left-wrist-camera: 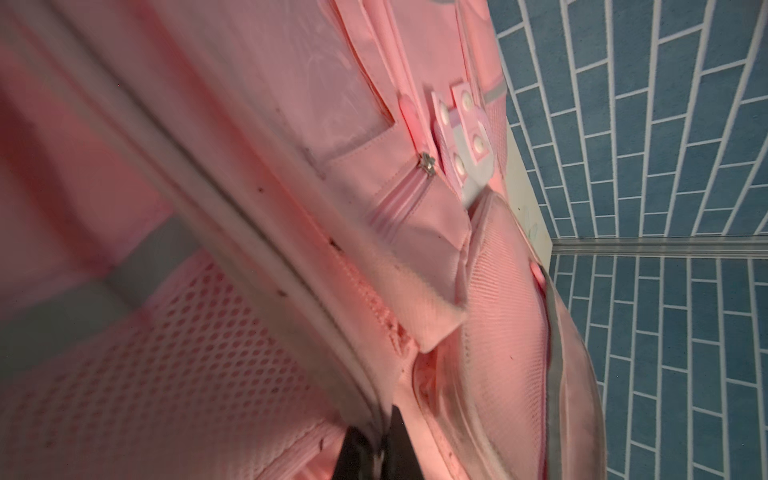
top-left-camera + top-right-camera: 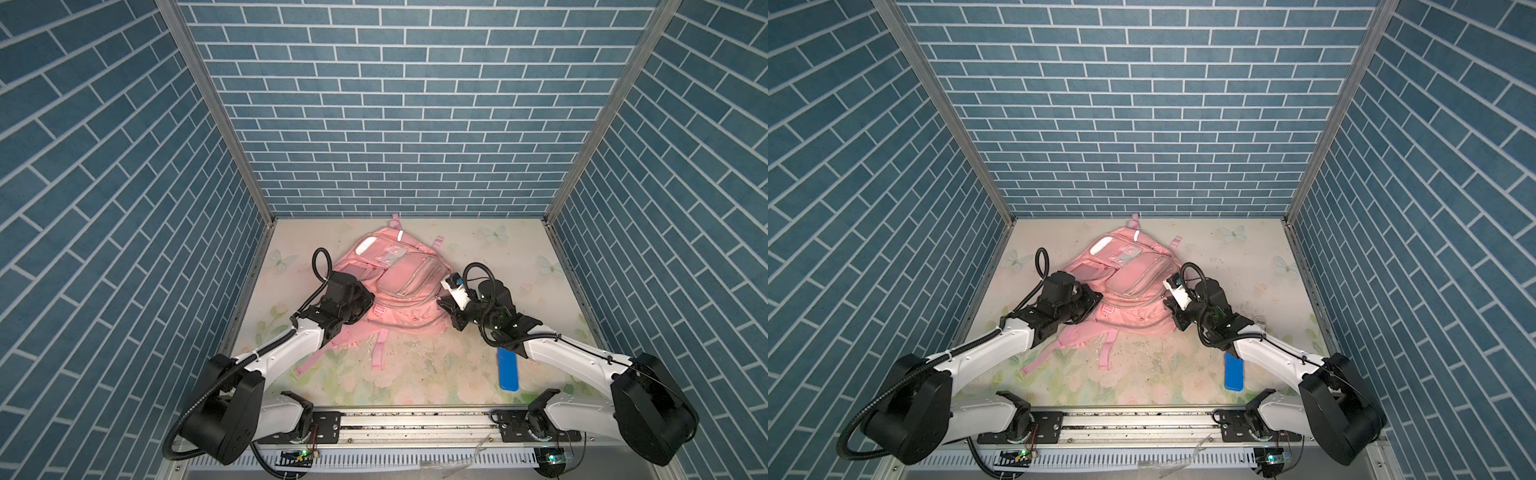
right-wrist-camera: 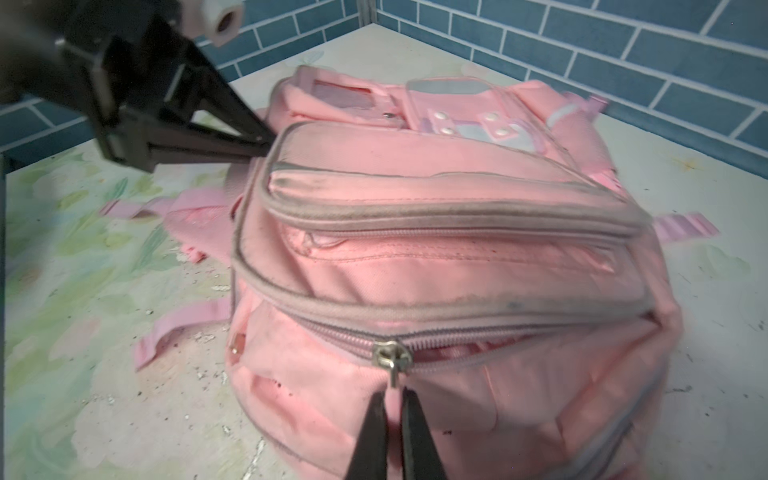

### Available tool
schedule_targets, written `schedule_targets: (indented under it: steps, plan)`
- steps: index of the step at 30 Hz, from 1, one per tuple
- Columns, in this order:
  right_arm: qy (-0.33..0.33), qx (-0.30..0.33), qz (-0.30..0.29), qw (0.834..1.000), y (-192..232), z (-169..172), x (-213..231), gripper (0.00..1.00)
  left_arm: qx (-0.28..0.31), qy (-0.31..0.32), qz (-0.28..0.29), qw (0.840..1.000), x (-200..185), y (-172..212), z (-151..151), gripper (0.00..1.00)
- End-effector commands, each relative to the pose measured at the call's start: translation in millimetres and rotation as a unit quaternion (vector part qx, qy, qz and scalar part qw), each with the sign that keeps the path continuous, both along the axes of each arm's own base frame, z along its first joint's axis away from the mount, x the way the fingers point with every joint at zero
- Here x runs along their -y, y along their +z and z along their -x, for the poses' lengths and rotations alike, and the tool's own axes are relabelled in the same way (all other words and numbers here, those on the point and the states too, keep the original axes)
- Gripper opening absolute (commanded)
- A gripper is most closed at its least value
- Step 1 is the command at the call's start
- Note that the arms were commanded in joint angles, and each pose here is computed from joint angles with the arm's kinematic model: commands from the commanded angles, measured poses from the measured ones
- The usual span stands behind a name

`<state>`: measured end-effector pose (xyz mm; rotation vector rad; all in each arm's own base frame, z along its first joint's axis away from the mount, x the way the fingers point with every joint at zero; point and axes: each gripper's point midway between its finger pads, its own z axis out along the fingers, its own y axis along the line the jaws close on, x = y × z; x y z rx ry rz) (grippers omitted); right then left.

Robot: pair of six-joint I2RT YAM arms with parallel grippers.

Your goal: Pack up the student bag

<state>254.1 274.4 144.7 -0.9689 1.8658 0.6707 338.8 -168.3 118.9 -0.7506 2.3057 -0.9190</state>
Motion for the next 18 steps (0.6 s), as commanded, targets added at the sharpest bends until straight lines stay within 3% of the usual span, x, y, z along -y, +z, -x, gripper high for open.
schedule_targets:
  steps: [1, 2, 3, 4, 11, 18]
  plan:
    - [0.026, 0.041, -0.056, 0.997, 35, 7, -23, 0.00, 0.040, 0.012, -0.060, 0.997, -26, 18, -32, 0.05]
    - [0.030, 0.042, -0.054, 0.997, 35, 8, -28, 0.00, 0.037, 0.014, -0.059, 0.997, -27, 20, -36, 0.28]
    - [0.033, 0.040, -0.052, 0.997, 34, 8, -33, 0.00, 0.034, 0.015, -0.057, 0.998, -27, 22, -37, 0.42]
    - [0.037, 0.038, -0.049, 0.997, 32, 8, -39, 0.00, 0.033, 0.019, -0.053, 0.998, -26, 25, -37, 0.48]
    - [0.043, 0.029, -0.046, 0.998, 26, 6, -53, 0.00, 0.020, 0.059, -0.021, 0.998, -24, 34, -9, 0.57]
    - [0.043, 0.025, -0.037, 0.998, 20, 8, -53, 0.00, 0.021, 0.072, 0.095, 0.993, 36, 40, 40, 0.59]
